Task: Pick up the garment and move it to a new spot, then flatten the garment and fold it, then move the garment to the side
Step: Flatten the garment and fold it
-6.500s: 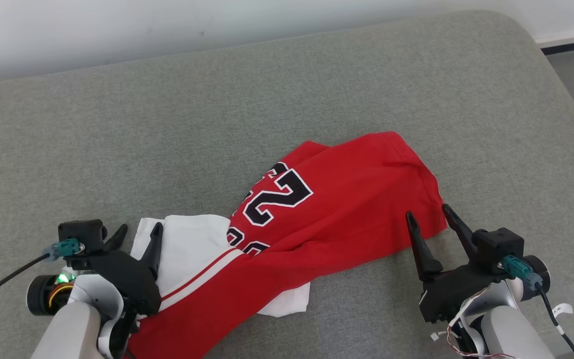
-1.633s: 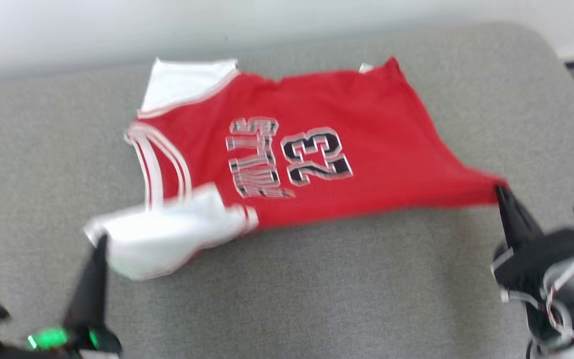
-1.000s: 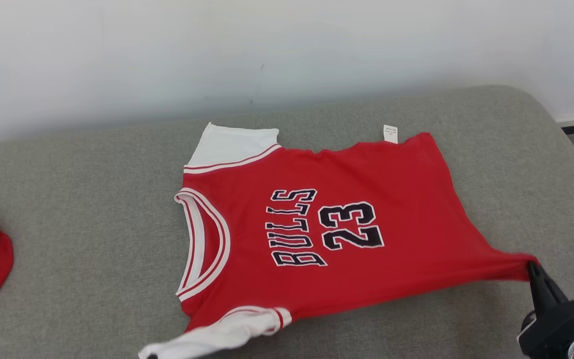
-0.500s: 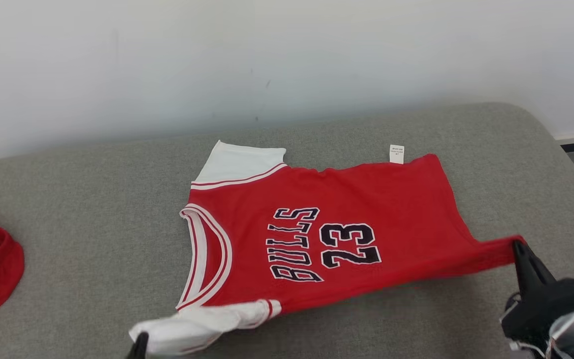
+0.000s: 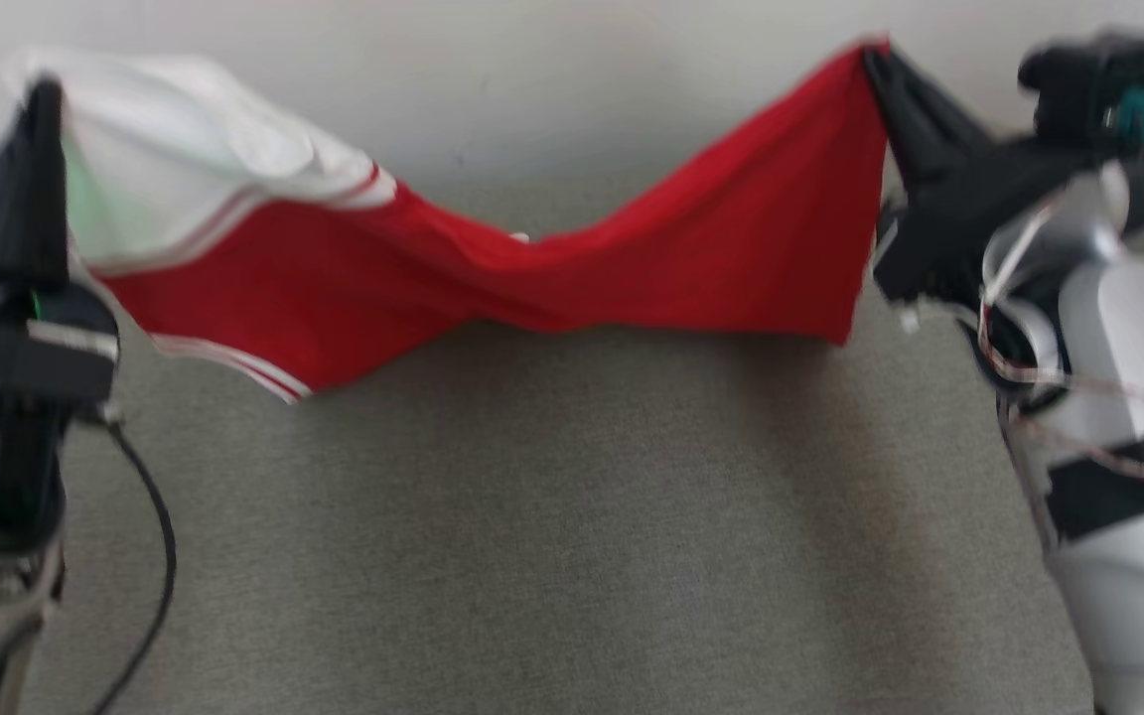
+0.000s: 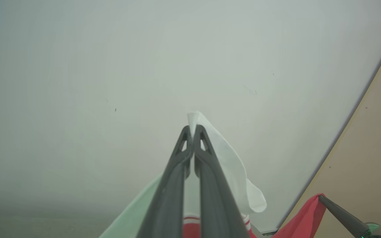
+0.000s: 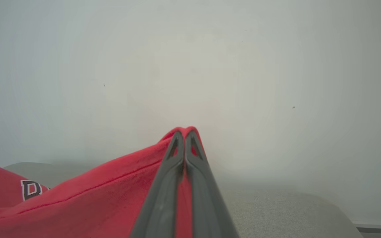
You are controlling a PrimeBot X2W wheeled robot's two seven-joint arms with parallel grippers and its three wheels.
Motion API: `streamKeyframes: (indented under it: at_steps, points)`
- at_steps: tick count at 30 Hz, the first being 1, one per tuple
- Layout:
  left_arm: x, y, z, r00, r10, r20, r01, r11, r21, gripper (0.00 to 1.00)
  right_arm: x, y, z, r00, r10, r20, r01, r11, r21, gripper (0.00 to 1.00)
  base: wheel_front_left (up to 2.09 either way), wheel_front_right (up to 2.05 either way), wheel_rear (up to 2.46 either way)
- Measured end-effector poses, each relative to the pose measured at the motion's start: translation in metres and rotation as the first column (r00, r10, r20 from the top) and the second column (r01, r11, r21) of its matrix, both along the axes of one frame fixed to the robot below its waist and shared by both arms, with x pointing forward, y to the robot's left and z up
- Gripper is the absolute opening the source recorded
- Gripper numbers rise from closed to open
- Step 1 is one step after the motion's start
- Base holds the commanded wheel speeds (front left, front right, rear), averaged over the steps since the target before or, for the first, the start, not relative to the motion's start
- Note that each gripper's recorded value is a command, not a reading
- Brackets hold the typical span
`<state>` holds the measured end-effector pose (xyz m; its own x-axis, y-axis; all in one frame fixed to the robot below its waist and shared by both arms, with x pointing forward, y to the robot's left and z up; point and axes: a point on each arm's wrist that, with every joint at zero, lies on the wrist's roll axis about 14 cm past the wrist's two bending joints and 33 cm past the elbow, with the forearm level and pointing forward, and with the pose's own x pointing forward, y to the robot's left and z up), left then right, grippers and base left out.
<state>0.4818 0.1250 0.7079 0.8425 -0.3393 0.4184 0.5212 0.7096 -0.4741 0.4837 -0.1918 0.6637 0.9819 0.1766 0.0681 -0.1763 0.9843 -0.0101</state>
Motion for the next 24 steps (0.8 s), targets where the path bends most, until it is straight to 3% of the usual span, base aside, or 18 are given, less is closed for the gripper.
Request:
streamKeyframes:
  at_steps: [7,14,21,24]
  points:
    - [0.053,-0.026,0.026,0.997,-0.021,0.068,0.017,0.998,0.060,0.00,0.050,-0.004,0.033,0.996,0.000,0.090,0.004,0.999,-0.048,0.00,0.00,0.00,0.00]
    - [0.112,-0.029,0.047,0.987,0.043,0.154,-0.056,0.995,0.084,0.00,0.101,-0.011,0.038,0.990,-0.031,0.137,0.029,0.999,0.017,0.00,0.00,0.00,0.00]
    - [0.146,-0.007,0.084,0.915,0.181,0.360,-0.204,0.979,0.026,0.00,0.138,-0.032,0.043,0.963,-0.127,0.237,0.086,0.981,0.176,0.00,0.00,0.00,0.00]
    - [0.151,-0.005,0.097,0.872,0.198,0.448,-0.209,0.978,-0.026,0.00,0.147,-0.037,0.055,0.934,-0.155,0.321,0.102,0.979,0.176,0.00,0.00,0.00,0.00]
